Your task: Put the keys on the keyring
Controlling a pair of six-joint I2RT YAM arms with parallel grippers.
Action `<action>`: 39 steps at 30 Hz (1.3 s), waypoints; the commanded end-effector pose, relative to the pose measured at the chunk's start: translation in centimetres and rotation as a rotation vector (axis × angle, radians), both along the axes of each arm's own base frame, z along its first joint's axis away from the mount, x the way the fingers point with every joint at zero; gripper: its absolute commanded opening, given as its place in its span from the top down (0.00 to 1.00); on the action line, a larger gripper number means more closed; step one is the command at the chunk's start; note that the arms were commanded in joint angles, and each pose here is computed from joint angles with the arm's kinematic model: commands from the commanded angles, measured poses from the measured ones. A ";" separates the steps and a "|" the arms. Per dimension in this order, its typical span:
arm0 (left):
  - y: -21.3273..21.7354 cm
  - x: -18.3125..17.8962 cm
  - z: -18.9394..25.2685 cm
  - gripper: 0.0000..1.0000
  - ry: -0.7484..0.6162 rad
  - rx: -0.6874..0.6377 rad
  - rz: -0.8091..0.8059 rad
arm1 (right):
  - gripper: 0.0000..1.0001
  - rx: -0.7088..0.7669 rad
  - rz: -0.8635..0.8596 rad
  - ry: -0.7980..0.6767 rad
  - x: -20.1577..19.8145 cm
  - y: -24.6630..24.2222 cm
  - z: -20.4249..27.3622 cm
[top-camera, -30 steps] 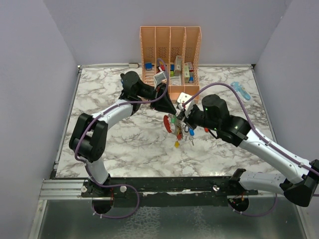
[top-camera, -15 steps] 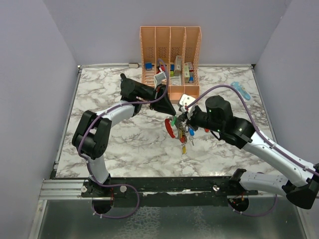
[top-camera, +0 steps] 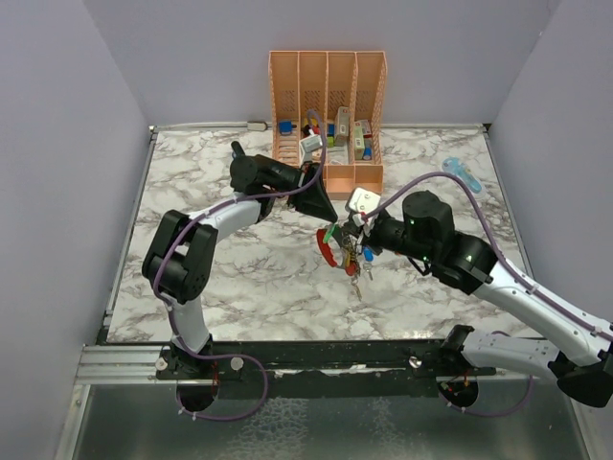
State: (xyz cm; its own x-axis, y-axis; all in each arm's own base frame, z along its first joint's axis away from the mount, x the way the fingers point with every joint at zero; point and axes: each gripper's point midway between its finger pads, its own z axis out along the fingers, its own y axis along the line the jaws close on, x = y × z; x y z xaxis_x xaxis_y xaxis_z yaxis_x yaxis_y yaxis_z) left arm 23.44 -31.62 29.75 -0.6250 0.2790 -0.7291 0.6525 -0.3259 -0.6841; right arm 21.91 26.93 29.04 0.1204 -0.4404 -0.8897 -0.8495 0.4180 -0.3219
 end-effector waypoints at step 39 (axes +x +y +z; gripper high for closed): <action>1.6 -0.6 -0.9 1.00 0.028 0.143 -0.065 | 0.99 0.259 -0.106 -0.160 0.4 -0.3 5.9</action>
State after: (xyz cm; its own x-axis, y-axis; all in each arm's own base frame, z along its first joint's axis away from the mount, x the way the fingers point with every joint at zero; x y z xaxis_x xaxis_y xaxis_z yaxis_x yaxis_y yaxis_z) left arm 23.87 -31.46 30.32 -0.7470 0.3540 -0.5627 0.5026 -0.2532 -0.8266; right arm 21.97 26.70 30.49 0.1711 -0.3580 -0.9179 -0.7899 0.5069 -0.3450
